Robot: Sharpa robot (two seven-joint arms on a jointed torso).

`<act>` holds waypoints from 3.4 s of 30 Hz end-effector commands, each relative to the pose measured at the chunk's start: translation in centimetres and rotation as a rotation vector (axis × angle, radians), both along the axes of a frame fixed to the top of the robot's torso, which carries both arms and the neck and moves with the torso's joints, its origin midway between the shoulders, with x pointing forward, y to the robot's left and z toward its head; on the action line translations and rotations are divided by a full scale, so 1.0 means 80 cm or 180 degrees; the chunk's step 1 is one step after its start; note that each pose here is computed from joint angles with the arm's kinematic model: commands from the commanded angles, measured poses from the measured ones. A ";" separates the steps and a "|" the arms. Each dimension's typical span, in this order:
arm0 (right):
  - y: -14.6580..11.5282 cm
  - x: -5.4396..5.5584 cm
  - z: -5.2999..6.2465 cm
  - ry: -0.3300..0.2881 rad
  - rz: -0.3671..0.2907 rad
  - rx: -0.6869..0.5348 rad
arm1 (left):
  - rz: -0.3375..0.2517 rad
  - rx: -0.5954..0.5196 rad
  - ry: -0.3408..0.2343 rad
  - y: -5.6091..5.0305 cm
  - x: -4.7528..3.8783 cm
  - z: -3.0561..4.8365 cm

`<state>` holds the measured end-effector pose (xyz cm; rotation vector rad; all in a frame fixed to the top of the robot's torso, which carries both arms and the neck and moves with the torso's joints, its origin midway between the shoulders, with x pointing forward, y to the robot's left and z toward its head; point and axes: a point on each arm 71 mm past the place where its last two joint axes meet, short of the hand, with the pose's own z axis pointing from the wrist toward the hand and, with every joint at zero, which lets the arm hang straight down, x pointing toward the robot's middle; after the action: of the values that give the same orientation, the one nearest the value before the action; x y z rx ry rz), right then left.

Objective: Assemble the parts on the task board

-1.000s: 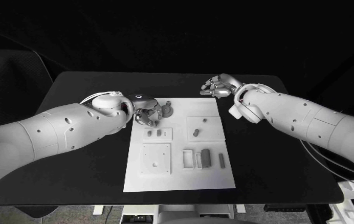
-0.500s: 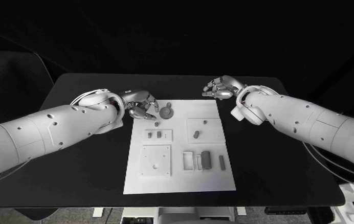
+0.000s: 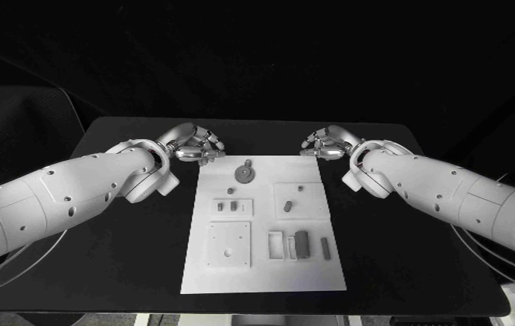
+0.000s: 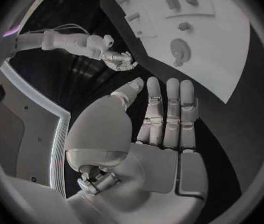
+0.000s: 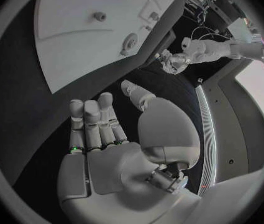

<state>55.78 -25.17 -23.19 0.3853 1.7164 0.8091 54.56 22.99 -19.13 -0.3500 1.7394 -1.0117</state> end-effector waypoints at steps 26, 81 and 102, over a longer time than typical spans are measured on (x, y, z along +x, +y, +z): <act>0.010 -0.063 -0.078 -0.0202 0.0460 -0.0661 | 0.0135 -0.0691 0.0283 0.006 -0.032 -0.0533; 0.033 -0.074 -0.136 -0.0067 0.0311 -0.0854 | 0.0222 -0.0885 0.0349 0.012 -0.032 -0.0533; 0.033 -0.074 -0.142 -0.0078 0.0266 -0.0869 | 0.0228 -0.0882 0.0352 0.013 -0.032 -0.0533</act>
<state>50.01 -22.45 -34.20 0.1290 1.7909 0.6344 52.00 24.19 -23.52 -0.6521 1.6809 -1.1830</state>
